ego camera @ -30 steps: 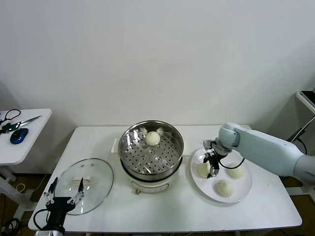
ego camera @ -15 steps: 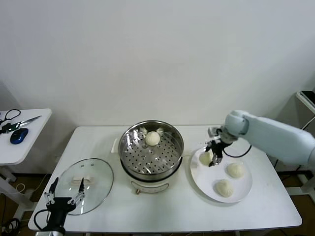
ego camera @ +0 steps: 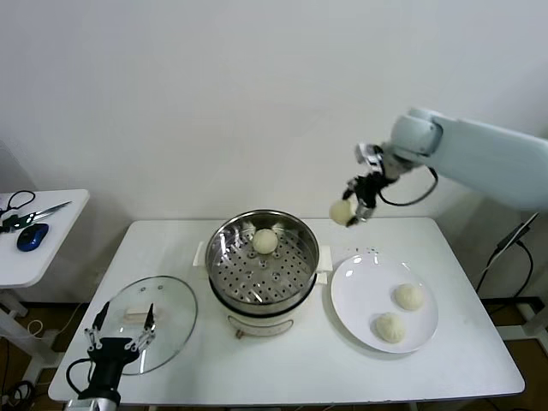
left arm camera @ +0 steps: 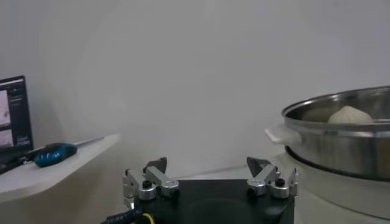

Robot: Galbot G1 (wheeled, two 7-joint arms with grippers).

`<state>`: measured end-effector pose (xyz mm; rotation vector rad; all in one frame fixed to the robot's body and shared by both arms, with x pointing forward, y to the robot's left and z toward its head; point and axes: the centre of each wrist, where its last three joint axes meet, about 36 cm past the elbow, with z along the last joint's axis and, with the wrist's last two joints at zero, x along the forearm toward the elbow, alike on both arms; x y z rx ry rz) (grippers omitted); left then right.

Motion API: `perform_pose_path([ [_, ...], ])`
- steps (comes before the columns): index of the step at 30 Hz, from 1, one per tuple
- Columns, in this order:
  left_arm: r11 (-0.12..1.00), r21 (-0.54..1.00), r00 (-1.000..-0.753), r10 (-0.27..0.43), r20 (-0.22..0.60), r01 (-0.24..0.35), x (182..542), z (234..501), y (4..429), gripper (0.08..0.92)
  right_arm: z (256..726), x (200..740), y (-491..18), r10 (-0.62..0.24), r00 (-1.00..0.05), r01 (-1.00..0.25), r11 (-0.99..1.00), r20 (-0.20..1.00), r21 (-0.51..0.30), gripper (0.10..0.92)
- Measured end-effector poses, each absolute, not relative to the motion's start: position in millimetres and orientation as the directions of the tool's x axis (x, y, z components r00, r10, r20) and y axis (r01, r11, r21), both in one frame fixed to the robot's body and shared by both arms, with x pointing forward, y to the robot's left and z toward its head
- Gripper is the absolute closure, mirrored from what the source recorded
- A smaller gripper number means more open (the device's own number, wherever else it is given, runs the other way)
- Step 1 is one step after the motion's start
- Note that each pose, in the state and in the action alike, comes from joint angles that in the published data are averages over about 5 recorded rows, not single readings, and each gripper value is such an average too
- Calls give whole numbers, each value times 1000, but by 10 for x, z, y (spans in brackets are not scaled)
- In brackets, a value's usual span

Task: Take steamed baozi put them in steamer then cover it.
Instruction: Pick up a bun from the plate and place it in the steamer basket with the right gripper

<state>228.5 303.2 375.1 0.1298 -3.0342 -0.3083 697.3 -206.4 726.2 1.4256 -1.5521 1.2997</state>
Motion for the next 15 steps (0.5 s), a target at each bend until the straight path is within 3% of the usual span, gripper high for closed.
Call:
perform_pose_path([
  [7, 976, 205, -994, -85, 71, -68, 2254, 3806, 3030, 177, 7290, 7005, -1200, -338, -170, -959, -159, 926, -234, 318],
  [15, 976, 209, -995, -78, 68, -62, 2206, 3847, 3029, 177, 6901, 6961, -412, -320, -112, -951, -240, 941, -195, 318],
])
